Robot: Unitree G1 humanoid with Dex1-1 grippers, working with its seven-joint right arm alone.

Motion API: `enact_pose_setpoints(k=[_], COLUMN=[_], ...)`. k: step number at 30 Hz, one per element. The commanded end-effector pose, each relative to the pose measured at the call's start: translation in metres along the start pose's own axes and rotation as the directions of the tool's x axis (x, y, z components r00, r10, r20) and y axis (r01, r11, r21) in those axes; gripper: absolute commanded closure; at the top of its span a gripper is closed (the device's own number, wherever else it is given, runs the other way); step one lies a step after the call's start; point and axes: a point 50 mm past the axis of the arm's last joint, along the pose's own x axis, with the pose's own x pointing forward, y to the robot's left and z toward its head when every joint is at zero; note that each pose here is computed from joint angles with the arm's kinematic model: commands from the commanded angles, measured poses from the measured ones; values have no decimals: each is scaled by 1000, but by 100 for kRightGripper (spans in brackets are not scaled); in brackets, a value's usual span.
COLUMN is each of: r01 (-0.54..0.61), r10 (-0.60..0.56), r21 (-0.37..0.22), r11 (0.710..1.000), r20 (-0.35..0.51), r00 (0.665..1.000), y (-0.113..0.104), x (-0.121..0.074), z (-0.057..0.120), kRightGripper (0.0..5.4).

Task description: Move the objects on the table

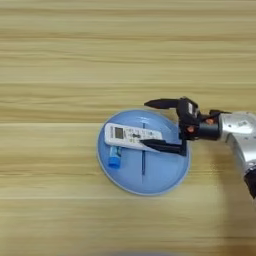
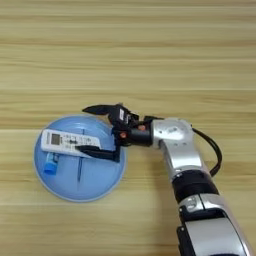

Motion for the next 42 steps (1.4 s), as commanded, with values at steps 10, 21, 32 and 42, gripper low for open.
enact_pose_setpoints(k=[10, 21, 32, 42], r01=[152, 262, 288, 365], r10=[-137, -245, -274, -365], r21=[-81, -84, -89, -63], r11=[985, 961, 954, 929], r20=[165, 174, 139, 14], r00=[977, 954, 952, 931], y=[-36, -54, -64, -72], x=[-7, -29, -49, -61], z=[51, 56, 55, 39], kRightGripper=[2, 2, 2, 2])
